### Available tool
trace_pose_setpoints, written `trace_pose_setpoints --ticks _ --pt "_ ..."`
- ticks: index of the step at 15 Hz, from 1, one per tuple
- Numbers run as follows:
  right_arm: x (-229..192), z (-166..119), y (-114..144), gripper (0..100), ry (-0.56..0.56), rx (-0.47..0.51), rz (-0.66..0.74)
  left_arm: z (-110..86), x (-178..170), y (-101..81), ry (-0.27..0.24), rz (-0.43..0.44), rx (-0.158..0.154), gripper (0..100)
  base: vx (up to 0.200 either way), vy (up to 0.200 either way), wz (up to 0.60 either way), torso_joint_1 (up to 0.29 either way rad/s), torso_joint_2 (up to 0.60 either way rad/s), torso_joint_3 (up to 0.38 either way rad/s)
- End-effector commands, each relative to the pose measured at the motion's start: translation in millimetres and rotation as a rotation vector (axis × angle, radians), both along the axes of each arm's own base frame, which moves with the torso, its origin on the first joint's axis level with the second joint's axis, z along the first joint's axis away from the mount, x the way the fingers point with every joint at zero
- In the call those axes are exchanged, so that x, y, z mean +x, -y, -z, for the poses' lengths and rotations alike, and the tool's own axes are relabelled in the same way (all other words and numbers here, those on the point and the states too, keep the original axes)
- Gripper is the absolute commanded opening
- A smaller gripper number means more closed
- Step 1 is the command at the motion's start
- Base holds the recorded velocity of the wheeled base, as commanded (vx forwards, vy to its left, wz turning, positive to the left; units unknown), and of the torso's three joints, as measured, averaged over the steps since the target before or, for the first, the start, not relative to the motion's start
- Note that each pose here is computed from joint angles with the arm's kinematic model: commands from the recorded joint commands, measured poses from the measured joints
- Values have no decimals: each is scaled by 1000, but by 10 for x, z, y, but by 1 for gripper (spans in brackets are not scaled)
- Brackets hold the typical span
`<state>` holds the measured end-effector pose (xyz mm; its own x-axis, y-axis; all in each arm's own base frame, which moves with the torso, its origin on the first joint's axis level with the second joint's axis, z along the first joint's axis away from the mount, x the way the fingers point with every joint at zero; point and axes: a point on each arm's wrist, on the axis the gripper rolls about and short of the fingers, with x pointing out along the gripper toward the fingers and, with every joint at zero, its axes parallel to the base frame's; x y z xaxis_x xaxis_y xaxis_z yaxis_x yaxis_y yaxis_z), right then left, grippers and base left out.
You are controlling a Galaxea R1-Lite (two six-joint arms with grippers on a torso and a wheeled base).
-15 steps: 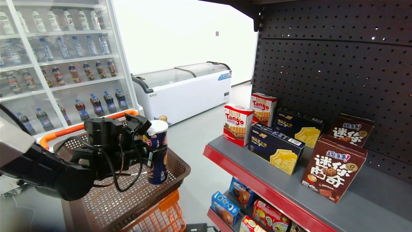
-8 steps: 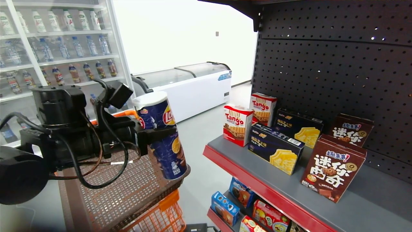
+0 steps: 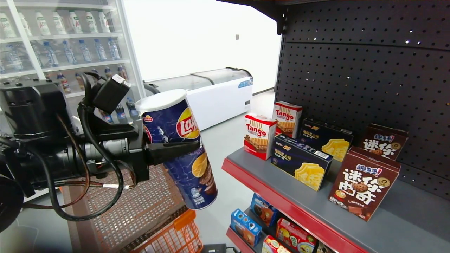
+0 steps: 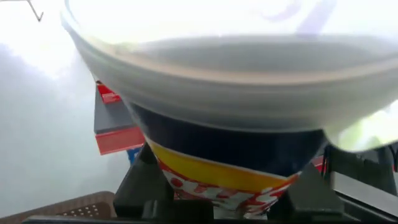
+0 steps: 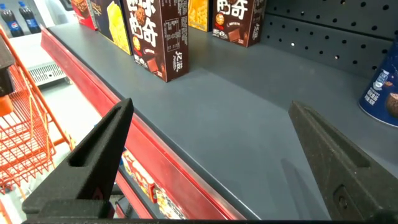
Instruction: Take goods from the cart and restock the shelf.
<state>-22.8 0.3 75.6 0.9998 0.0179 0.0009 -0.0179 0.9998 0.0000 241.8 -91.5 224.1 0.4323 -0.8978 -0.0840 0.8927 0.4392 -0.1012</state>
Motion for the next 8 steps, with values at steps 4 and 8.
trace_pose_setpoints --ticks 4,8 --pt "0 0 0 100 1 -2 -2 -79 -197 -30 -24 87 -2 0 0 0 0 0 0 0" --pt "0 0 0 100 1 -2 -2 -136 -418 75 -49 165 6 0 0 0 0 0 0 0"
